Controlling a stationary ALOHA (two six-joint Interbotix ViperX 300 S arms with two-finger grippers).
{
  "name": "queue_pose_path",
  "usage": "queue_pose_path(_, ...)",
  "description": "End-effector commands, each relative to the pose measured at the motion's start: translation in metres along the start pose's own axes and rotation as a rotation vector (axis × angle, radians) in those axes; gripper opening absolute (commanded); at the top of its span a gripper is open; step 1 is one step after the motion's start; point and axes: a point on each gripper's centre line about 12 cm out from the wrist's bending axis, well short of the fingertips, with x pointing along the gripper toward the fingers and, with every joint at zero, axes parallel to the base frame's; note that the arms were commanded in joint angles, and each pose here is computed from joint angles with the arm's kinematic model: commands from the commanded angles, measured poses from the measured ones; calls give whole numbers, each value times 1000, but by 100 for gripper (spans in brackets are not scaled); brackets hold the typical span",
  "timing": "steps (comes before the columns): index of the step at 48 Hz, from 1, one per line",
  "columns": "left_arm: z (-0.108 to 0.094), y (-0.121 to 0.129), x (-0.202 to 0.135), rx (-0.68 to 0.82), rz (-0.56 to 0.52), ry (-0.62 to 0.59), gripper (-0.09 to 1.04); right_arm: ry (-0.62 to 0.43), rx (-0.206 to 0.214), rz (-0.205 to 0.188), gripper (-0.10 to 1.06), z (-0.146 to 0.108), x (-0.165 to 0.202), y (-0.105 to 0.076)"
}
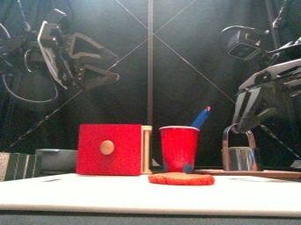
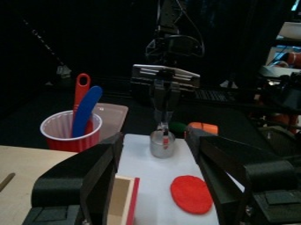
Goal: Get the cutter from the drawer then cut the dough then place the extra dough in the bowl
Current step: Shut the drawer
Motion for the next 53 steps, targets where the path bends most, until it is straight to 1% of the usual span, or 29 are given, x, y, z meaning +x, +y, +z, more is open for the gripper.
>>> queue_pose_path(1, 6, 0, 4, -7, 6, -24, 93, -40, 6, 2, 49, 11, -2, 1)
queue_pose_path(10, 6, 1, 4, -9, 10, -22, 93, -36, 29, 4, 59, 10, -2, 1)
queue_pose_path(18, 6, 1, 4, -9, 10, -22, 93, -36, 59, 4, 68, 10, -2, 1)
queue_pose_path(24, 6, 1, 4, -12, 14, -21, 93, -36, 64, 6, 72, 10, -2, 2)
queue_pose_path(30, 6, 2, 4, -13, 17, -21, 93, -40, 61, 10, 73, 11, -2, 3)
queue_pose_path(34, 6, 2, 4, -12, 19, -23, 93, -51, 46, 15, 73, 15, -2, 5)
queue_pose_path(39, 7, 4, 5, -18, 29, -26, 93, -68, 25, 11, 73, 21, -2, 3)
queue_pose_path(43, 7, 10, 6, -29, 61, -25, 93, -80, 9, 10, 73, 26, -2, 3)
queue_pose_path(48, 9, 19, 9, -39, 106, -31, 93, -106, -22, 6, 73, 37, -3, 2)
queue_pose_path(50, 12, 26, 11, -48, 137, -40, 93, -128, -36, 4, 73, 44, -4, 1)
queue_pose_path(53, 16, 38, 14, -63, 190, -56, 93, -157, -47, 2, 73, 53, -4, 1)
